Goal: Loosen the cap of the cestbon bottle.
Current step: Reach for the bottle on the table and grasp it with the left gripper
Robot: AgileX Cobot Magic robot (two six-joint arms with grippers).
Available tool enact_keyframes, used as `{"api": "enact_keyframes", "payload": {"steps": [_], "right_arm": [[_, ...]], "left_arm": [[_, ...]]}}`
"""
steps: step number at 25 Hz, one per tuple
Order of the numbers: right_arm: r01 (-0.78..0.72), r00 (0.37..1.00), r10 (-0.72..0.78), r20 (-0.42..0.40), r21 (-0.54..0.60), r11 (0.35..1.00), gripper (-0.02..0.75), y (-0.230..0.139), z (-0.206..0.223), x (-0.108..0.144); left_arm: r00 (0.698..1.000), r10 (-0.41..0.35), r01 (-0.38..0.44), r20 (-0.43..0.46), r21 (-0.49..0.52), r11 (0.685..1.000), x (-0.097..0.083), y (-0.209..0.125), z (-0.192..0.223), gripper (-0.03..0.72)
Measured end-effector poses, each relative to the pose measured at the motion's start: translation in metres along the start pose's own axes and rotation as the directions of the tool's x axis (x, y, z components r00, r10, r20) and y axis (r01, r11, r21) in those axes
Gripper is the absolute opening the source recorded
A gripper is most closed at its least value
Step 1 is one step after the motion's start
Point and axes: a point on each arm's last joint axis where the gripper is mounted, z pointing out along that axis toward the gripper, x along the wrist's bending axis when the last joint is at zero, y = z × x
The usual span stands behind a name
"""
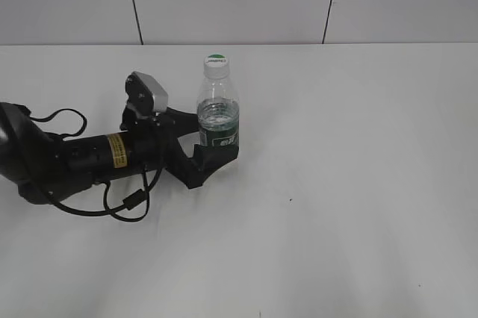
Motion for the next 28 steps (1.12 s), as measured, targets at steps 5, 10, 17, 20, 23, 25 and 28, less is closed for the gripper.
{"api": "enact_keyframes", "payload": {"steps": [5, 10, 17, 20, 23, 25, 28], "right_arm": [[-0.001, 1.0, 0.001, 0.0, 0.0, 1.0, 0.517, 0.0, 0.0, 0.0], [-0.001, 1.0, 0.001, 0.0, 0.0, 1.0, 0.517, 0.0, 0.0, 0.0], [-0.001, 1.0, 0.001, 0.0, 0.0, 1.0, 0.517, 0.0, 0.0, 0.0], [-0.001, 1.0, 0.001, 0.0, 0.0, 1.0, 0.517, 0.0, 0.0, 0.0], [-0.001, 1.0, 0.001, 0.0, 0.0, 1.0, 0.517, 0.0, 0.0, 0.0], [0.0, 1.0, 0.0, 0.0, 0.0, 1.0, 0.517, 0.0, 0.0, 0.0], [0.0, 1.0, 0.0, 0.0, 0.0, 1.0, 0.517, 0.0, 0.0, 0.0]], "left_arm": [[1.0, 0.005, -0.005, 0.006, 0.031, 1.0, 0.003, -0.005, 0.019, 0.59], [1.0, 0.014, -0.013, -0.014, 0.041, 0.999, 0.013, 0.0, 0.032, 0.588], [1.0, 0.018, -0.018, -0.005, 0.004, 1.0, 0.015, 0.005, 0.036, 0.579], [1.0, 0.019, -0.019, 0.0, -0.001, 1.0, 0.014, 0.006, 0.037, 0.512], [1.0, 0.021, -0.021, 0.004, -0.003, 1.0, 0.014, 0.006, 0.037, 0.414], [1.0, 0.022, -0.022, 0.007, -0.005, 1.0, 0.014, 0.006, 0.037, 0.409], [0.999, 0.029, -0.029, 0.023, -0.009, 1.0, 0.012, 0.006, 0.037, 0.409]]}}
